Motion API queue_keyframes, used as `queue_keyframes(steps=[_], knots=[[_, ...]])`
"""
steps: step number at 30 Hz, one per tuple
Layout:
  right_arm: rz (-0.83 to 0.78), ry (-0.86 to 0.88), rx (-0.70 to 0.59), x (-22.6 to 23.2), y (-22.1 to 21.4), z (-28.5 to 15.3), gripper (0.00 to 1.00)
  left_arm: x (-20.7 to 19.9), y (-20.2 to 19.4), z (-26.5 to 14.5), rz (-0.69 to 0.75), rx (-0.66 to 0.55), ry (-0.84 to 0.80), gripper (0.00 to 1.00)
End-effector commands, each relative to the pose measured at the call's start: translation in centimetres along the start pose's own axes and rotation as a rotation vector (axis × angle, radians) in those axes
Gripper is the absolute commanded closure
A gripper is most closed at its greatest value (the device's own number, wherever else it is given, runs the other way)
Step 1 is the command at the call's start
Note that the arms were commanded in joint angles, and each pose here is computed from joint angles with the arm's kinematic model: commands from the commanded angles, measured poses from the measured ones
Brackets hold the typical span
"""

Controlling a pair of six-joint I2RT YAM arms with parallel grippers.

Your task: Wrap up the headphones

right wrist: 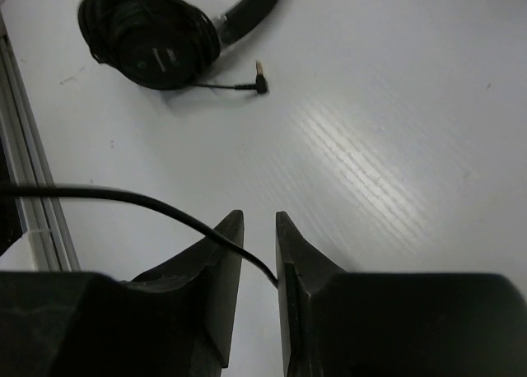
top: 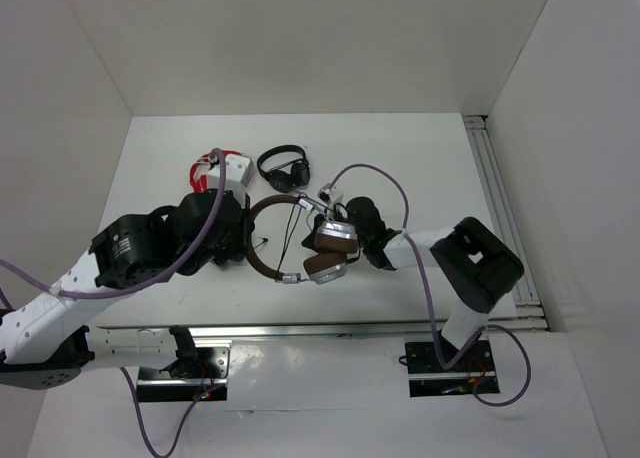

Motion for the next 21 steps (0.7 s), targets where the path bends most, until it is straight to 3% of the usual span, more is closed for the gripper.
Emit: queue_keyframes(steps=[1, 16, 17, 18, 19, 21], knots=[[0.026, 0.079, -0.083, 0.1, -0.6, 1.6, 0.7, 0.3, 1.9, -1.1, -0.148, -0.09, 0.038, 1.0], [0.097, -0.022, 0.036, -2.6, -7.1, 1.5, 0.73, 2.2, 2.1, -2.1, -0.234, -0.122, 0.165, 1.0], [0.1, -0.033, 0.038, -2.7, -7.5, 1.2, 0.75, 2.6, 2.2, -2.4, -0.242, -0.132, 0.184, 1.0], [0.107, -0.046, 0.031, -2.6, -7.5, 1.0, 0.9, 2.8, 2.6, -2.5, -0.276, -0.15, 0.197, 1.0], [0.118, -0.061, 0.026, -2.7, -7.5, 0.8, 0.97, 3.2, 2.5, -2.4, -0.286, -0.152, 0.223, 1.0], [0.141, -0.104, -0.009, -2.2, -7.3, -0.2, 1.0, 3.8, 2.9, -2.3, -0.318, -0.179, 0.268, 1.0]])
Point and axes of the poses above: each gripper's point midway between its finger pads, its own z axis out along the fingers, its own x axis along the line the jaws close on, y = z × x, the point moved 7 cm from there along -z, back along the fingers
